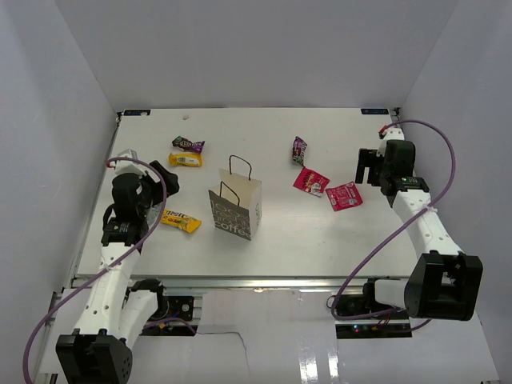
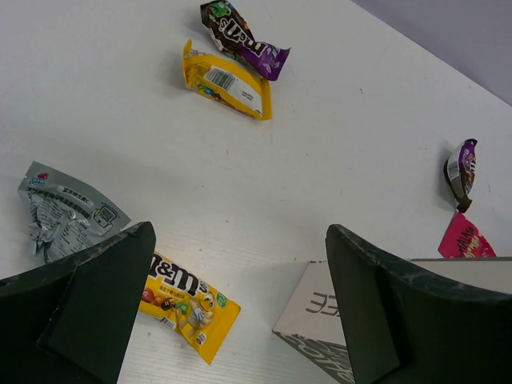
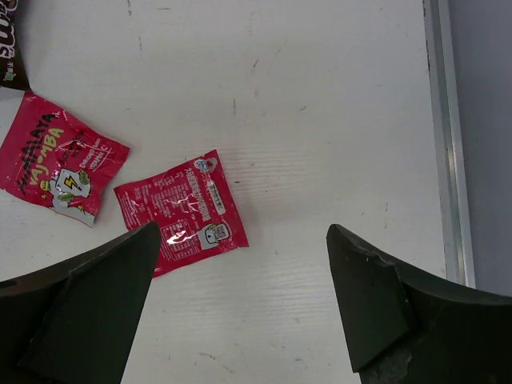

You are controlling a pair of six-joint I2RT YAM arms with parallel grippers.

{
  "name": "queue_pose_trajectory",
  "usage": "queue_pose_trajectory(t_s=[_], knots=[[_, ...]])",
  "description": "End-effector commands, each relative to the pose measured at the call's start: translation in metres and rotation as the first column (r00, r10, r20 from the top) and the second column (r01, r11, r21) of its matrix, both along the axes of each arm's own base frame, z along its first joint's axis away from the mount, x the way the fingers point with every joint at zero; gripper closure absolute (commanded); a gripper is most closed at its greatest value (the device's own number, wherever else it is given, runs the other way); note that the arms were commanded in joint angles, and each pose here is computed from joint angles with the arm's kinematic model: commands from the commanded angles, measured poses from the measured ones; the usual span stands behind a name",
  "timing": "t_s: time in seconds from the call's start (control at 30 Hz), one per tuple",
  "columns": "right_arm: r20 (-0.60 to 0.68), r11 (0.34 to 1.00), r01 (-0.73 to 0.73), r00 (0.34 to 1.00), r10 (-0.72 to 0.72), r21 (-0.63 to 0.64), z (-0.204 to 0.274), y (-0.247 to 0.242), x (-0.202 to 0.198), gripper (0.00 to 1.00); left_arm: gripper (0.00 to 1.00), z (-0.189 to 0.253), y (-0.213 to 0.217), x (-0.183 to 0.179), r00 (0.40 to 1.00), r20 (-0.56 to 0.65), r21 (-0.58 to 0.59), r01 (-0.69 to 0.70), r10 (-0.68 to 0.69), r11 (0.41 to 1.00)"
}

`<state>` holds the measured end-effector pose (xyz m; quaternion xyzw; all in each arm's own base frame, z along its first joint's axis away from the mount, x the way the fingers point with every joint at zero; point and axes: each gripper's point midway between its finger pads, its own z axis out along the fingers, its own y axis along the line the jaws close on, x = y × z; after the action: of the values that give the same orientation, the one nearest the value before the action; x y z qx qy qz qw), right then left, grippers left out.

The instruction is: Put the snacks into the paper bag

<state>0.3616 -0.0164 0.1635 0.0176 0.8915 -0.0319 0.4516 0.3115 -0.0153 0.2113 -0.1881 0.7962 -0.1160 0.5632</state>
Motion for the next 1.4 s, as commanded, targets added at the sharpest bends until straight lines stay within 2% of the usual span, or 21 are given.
queue_pose_trajectory(t_s=[0.0,0.03,0.1,0.13,0.17,0.2,0.3,0.47,0.5,0.53,0.6,0.67,0.7,0.77,0.8,0.9,1.07,1.13,1.17,1.23,1.37], knots=[[0.063,0.999,-0.022,0.998,0.023,-0.027,0.022,-0.001,0.015,0.10,0.02,0.013,-0.015,-0.001,0.998,0.010,-0.058,0.061,-0.060,0.996],[0.059,0.994,-0.112,0.992,0.113,-0.013,0.021,0.012,0.016,0.10,0.02,0.013,-0.017,-0.002,0.997,0.009,-0.067,0.071,-0.070,0.995],[0.031,0.940,-0.333,0.941,0.336,-0.078,0.020,0.031,0.012,0.10,0.02,0.015,-0.021,-0.004,0.997,0.000,-0.094,0.081,-0.082,0.992],[0.041,0.851,-0.524,0.850,0.524,-0.029,0.018,0.063,0.005,0.10,0.02,0.015,-0.022,-0.005,0.997,-0.002,-0.103,0.081,-0.082,0.991],[-0.005,0.771,-0.637,0.771,0.637,-0.003,0.008,0.078,-0.012,0.10,0.02,0.018,-0.024,-0.006,0.996,0.001,-0.113,0.084,-0.085,0.990],[-0.008,0.624,-0.778,0.626,0.780,-0.072,0.007,0.092,-0.017,0.10,0.02,0.017,-0.025,-0.008,0.997,-0.011,-0.131,0.080,-0.082,0.988],[-0.091,0.481,-0.867,0.493,0.865,-0.126,-0.007,0.107,-0.029,0.10,0.02,0.020,-0.028,-0.011,0.996,-0.017,-0.161,0.085,-0.089,0.983],[-0.011,0.442,-0.897,0.442,0.897,-0.005,-0.007,0.117,-0.007,0.10,0.02,0.021,-0.037,-0.017,0.994,-0.059,-0.240,0.080,-0.097,0.967],[-0.019,0.448,-0.892,0.447,0.894,0.059,-0.023,0.116,0.001,0.10,0.02,0.024,-0.042,-0.019,0.991,-0.058,-0.261,0.104,-0.124,0.960],[-0.006,0.481,-0.874,0.481,0.876,0.067,-0.015,0.108,0.016,0.08,0.02,0.026,-0.047,-0.022,0.989,-0.054,-0.286,0.120,-0.140,0.951],[-0.032,0.475,-0.872,0.475,0.879,0.116,-0.032,0.108,0.031,0.05,0.02,0.028,-0.055,-0.028,0.983,-0.045,-0.319,0.153,-0.177,0.935],[-0.061,0.488,-0.870,0.484,0.873,0.075,-0.029,0.105,0.054,0.05,0.02,0.025,-0.062,-0.038,0.979,-0.041,-0.360,0.171,-0.199,0.917],[-0.131,0.513,-0.855,0.502,0.855,0.075,-0.050,0.096,0.064,0.05,0.02,0.024,-0.063,-0.042,0.979,-0.039,-0.371,0.172,-0.201,0.912],[-0.172,0.531,-0.847,0.519,0.837,0.031,-0.052,0.089,0.085,0.04,0.02,0.019,-0.064,-0.049,0.980,-0.035,-0.390,0.165,-0.194,0.906],[-0.224,0.554,-0.832,0.534,0.815,0.033,-0.069,0.081,0.092,0.03,0.02,0.014,-0.064,-0.050,0.981,-0.044,-0.403,0.157,-0.191,0.902],[-0.262,0.553,-0.833,0.530,0.807,0.017,-0.082,0.074,0.108,0.01,0.02,0.011,-0.067,-0.051,0.980,-0.054,-0.432,0.151,-0.193,0.889],[-0.272,0.503,-0.864,0.484,0.832,0.001,-0.091,0.074,0.121,0.00,0.02,-0.003,-0.069,-0.050,0.979,-0.087,-0.473,0.123,-0.185,0.872],[-0.244,0.436,-0.899,0.416,0.876,0.033,-0.089,0.100,0.119,0.00,0.02,-0.006,-0.070,-0.051,0.980,-0.087,-0.497,0.113,-0.179,0.860],[-0.269,0.415,-0.902,0.373,0.888,0.119,-0.102,0.105,0.105,0.00,0.02,-0.009,-0.071,-0.051,0.981,-0.083,-0.504,0.113,-0.178,0.856],[-0.233,0.339,-0.929,0.301,0.925,0.145,-0.093,0.124,0.103,0.00,0.02,-0.011,-0.071,-0.051,0.982,-0.081,-0.520,0.105,-0.171,0.847],[-0.224,0.312,-0.928,0.267,0.937,0.202,-0.103,0.143,0.090,0.04,0.02,-0.014,-0.072,-0.051,0.981,-0.091,-0.530,0.097,-0.169,0.843]])
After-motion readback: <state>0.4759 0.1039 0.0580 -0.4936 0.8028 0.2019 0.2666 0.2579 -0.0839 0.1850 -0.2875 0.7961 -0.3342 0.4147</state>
